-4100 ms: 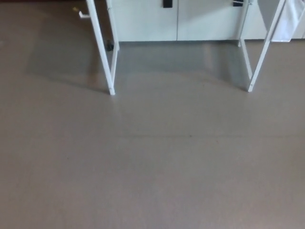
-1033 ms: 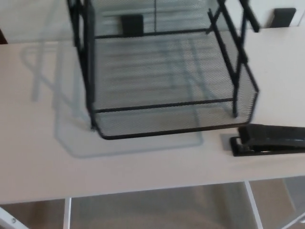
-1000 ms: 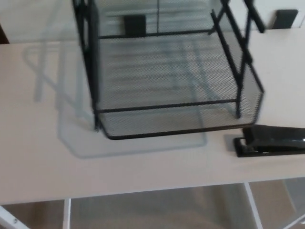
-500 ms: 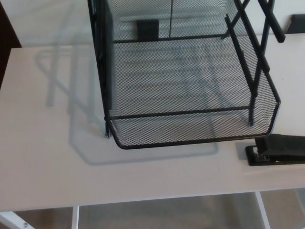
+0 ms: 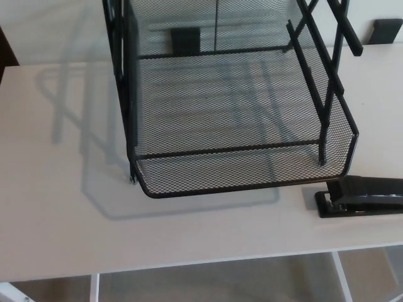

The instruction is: The robot walks towards a desk on which a file tray is kept in the middle and a stapler is kept to its right. The robot lifts the stapler using its right hand and places it on the file tray.

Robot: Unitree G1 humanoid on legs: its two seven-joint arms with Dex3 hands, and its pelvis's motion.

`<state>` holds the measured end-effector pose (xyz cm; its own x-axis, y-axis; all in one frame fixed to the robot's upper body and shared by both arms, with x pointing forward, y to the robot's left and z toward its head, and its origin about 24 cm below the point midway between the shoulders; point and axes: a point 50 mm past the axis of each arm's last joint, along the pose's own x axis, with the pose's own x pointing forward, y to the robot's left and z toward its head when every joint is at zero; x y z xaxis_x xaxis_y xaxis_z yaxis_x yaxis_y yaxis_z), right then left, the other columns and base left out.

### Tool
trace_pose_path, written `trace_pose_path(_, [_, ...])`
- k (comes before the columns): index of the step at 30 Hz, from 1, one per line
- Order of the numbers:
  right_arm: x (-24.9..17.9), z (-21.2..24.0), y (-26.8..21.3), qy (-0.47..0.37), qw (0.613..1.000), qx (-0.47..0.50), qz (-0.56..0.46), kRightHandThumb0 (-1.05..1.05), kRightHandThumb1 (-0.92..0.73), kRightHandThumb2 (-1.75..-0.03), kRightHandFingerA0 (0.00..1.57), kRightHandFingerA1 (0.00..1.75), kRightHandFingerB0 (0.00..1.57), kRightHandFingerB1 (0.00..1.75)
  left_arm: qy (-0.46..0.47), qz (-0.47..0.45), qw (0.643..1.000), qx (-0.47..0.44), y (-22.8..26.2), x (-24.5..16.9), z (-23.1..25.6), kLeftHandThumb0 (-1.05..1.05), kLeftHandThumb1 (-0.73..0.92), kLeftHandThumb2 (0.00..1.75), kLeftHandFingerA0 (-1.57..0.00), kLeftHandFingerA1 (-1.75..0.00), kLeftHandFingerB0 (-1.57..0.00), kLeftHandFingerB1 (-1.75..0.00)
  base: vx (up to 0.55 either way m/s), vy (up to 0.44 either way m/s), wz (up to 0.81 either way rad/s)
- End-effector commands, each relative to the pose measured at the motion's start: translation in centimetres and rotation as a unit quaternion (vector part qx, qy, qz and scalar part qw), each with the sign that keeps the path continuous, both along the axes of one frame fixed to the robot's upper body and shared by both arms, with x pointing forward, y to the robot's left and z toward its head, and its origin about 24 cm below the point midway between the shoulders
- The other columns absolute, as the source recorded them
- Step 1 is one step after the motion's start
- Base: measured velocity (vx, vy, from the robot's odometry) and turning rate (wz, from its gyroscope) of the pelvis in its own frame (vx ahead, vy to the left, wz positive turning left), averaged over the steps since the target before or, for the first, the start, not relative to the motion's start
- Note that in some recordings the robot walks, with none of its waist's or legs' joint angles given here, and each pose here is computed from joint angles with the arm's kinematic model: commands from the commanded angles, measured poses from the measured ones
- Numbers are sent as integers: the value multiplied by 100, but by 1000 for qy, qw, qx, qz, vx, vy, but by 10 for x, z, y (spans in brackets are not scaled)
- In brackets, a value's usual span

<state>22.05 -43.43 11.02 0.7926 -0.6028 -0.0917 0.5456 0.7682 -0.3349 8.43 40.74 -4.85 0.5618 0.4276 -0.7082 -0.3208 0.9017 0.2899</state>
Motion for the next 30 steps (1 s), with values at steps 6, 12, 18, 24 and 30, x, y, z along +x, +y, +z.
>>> trace_pose_path(6, [45,56,81,6,952,-172,253,-57,-41,-75,21,54,5,42,12,22,1000,-13,6,-10,1,-60,73,92,-19,-53,-7,-45,0,0,0])
trace_pose_path(12, [47,57,124,103,880,-223,406,-65,-42,-76,8,45,4,25,23,6,1000,1,3,-7,3,-59,72,94,-24,-54,-9,-45,0,0,0])
trace_pose_path(18, [42,20,148,252,796,-276,476,-69,-39,-77,6,32,7,14,13,8,1000,1,6,-4,4,-61,71,93,-25,-56,-10,-46,0,0,0])
trace_pose_path(24, [45,0,160,284,756,-292,512,-62,-38,-80,2,39,4,23,15,-2,1000,2,7,1,7,-60,71,95,-25,-56,-9,-46,0,0,0])
trace_pose_path(30, [50,-12,170,331,723,-306,524,-63,-38,-79,2,36,6,26,10,-10,1000,5,8,4,9,-61,71,95,-25,-57,-8,-46,-34,-41,1])
